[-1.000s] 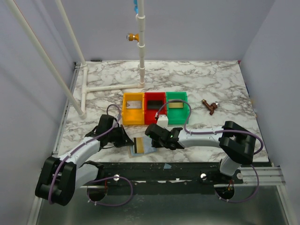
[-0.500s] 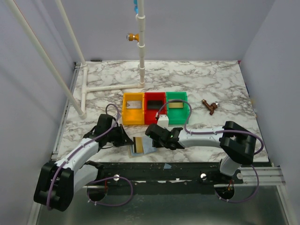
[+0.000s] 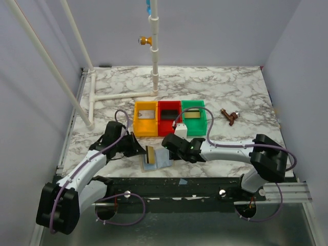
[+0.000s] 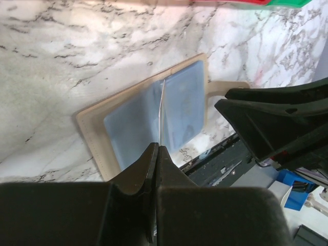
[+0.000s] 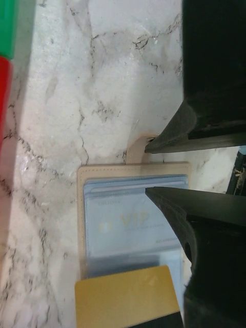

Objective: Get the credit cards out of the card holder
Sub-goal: Place the credit card in the storage box, then close the card holder at the corner of the board.

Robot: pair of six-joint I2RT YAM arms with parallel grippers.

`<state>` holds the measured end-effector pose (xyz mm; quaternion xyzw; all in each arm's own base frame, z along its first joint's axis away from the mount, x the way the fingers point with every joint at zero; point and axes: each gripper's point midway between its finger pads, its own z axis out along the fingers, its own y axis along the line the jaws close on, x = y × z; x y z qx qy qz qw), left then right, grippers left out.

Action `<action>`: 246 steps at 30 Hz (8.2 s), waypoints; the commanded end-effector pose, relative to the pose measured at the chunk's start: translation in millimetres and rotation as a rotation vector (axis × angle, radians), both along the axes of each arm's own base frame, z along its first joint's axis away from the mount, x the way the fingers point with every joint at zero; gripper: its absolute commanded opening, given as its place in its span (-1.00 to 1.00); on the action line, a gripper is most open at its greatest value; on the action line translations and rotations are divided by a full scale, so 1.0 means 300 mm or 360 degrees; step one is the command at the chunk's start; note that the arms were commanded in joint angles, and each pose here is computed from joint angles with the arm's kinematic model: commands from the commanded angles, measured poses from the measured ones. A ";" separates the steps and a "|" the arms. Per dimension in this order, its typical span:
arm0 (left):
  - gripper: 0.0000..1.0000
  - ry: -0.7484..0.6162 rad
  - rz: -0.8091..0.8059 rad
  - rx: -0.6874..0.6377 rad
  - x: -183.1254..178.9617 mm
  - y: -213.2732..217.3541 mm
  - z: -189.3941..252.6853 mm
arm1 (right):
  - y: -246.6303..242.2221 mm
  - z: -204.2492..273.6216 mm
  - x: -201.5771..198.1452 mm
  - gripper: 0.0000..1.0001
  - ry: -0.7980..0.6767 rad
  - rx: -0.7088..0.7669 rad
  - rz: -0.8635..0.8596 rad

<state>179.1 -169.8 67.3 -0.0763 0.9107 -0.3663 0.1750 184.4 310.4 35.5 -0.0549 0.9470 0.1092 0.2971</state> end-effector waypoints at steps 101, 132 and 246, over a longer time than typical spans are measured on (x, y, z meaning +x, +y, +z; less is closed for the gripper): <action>-0.07 -0.0514 -0.0321 -0.0472 0.042 -0.093 0.478 | -0.379 0.498 0.462 -0.99 -0.1176 -0.0866 0.0770; -0.07 -0.0539 -0.0364 -0.0510 0.024 -0.099 0.492 | -0.394 0.196 0.662 -0.99 -0.1120 -0.1255 0.1337; -0.12 -0.0174 0.0158 0.0199 0.018 0.009 -0.020 | 0.073 0.294 0.007 1.00 -0.0246 0.0523 0.0412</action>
